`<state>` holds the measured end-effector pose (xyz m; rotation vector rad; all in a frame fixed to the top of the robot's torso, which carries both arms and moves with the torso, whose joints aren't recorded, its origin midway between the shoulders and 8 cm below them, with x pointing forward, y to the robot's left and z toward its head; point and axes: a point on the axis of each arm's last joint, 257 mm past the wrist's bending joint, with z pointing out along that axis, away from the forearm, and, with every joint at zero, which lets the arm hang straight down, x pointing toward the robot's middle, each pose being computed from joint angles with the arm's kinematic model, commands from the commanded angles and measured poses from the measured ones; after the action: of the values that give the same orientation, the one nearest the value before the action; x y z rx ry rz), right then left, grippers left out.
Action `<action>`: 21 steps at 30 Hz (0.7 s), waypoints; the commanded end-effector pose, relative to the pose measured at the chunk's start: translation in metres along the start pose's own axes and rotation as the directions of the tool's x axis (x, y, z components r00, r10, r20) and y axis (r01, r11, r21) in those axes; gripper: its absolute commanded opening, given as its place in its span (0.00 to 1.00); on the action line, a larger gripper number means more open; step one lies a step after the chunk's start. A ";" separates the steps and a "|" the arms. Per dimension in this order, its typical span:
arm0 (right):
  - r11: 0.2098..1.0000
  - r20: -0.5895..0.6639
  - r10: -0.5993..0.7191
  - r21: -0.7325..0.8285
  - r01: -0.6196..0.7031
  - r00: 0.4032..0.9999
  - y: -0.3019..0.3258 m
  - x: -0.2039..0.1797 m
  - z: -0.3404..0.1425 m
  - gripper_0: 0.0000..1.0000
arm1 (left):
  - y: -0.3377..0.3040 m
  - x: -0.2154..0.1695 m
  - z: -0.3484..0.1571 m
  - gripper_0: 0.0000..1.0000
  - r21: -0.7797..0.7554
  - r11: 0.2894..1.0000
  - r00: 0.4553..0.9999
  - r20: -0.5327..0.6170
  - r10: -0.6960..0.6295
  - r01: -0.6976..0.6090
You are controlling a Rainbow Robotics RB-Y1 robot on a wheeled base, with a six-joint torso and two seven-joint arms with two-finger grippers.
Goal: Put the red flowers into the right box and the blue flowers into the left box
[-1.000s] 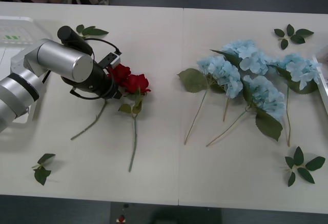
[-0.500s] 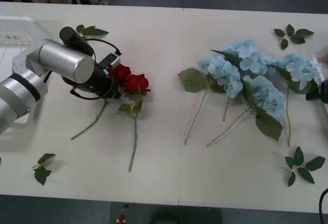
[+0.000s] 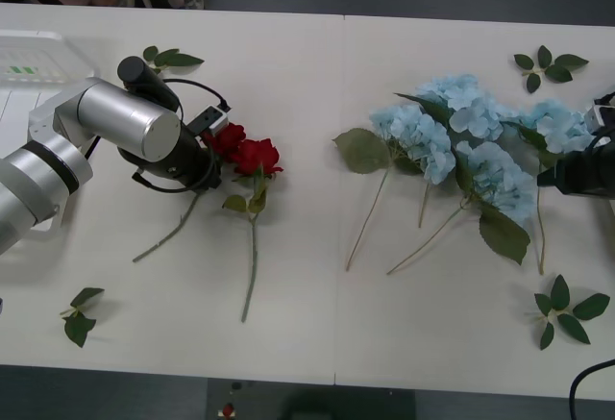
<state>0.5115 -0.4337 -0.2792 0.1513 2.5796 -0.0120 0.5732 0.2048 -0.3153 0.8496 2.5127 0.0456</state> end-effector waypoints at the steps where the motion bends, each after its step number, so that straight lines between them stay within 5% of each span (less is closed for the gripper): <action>1: 1.000 0.034 0.018 0.019 -0.019 0.999 -0.001 -0.013 0.003 0.92 | 0.011 -0.022 -0.014 0.00 -0.025 0.998 0.998 0.029 0.064 -0.063; 21: 1.000 0.080 0.012 0.010 -0.013 0.997 0.016 -0.009 0.038 0.81 | 0.013 -0.038 -0.034 0.00 -0.017 0.997 0.993 0.093 0.077 -0.076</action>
<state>0.5327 -0.4328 -0.3075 0.1372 2.5145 -0.0511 0.5734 0.2021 -0.3119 0.8510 2.5047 0.0323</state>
